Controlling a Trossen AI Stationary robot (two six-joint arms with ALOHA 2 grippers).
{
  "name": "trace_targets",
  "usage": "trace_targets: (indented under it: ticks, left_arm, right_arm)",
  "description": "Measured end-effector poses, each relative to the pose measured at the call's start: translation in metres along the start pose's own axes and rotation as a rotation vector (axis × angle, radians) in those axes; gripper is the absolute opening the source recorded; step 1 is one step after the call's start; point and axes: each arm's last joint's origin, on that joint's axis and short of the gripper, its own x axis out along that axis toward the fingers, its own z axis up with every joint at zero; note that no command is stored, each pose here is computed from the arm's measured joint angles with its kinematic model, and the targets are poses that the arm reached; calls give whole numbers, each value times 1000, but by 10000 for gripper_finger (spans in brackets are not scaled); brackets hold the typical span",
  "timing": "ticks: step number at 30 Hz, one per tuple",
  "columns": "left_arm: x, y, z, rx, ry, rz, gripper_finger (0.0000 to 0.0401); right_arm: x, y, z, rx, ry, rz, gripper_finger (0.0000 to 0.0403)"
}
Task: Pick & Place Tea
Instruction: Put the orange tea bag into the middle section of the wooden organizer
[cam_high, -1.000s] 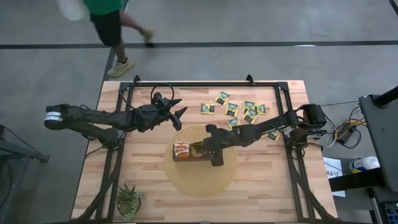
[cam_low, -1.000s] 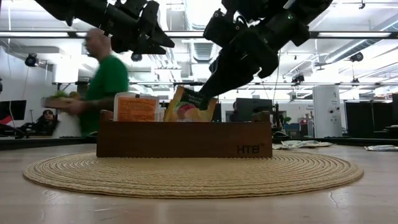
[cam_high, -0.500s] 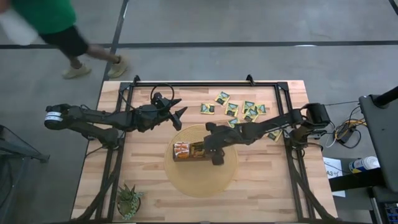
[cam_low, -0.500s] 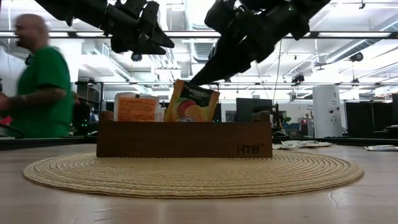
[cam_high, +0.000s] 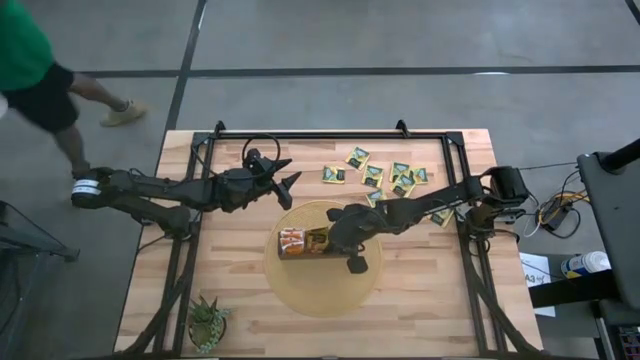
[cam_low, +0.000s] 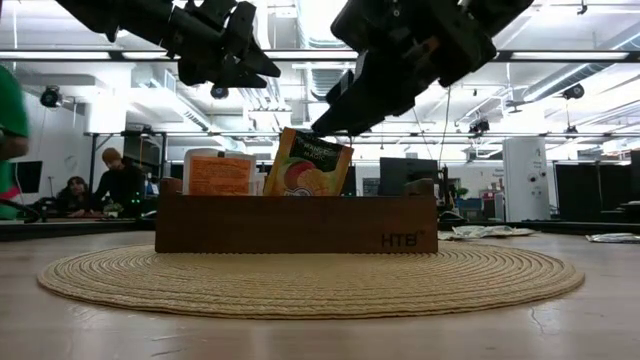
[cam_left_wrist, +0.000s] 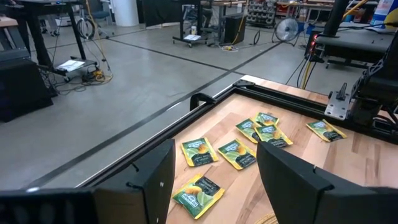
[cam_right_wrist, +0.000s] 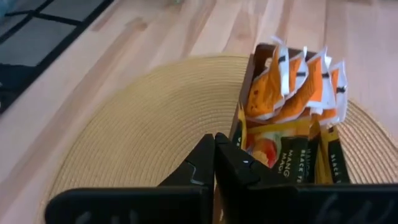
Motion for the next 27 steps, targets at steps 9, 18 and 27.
trace_targets:
  ticks: [9, 18, 27]
  left_arm:
    - [0, 0, 0, 0, 0, 0, 220]
    - [0, 0, 0, 1, 0, 0, 220]
    - [0, 0, 0, -1, 1, 0, 220]
  right_arm:
    - [12, -3, -9, 6, 26, -26, 8]
    - [5, -1, -2, -1, -8, 26, 8]
    - [-1, 1, 4, -7, -27, 26, 8]
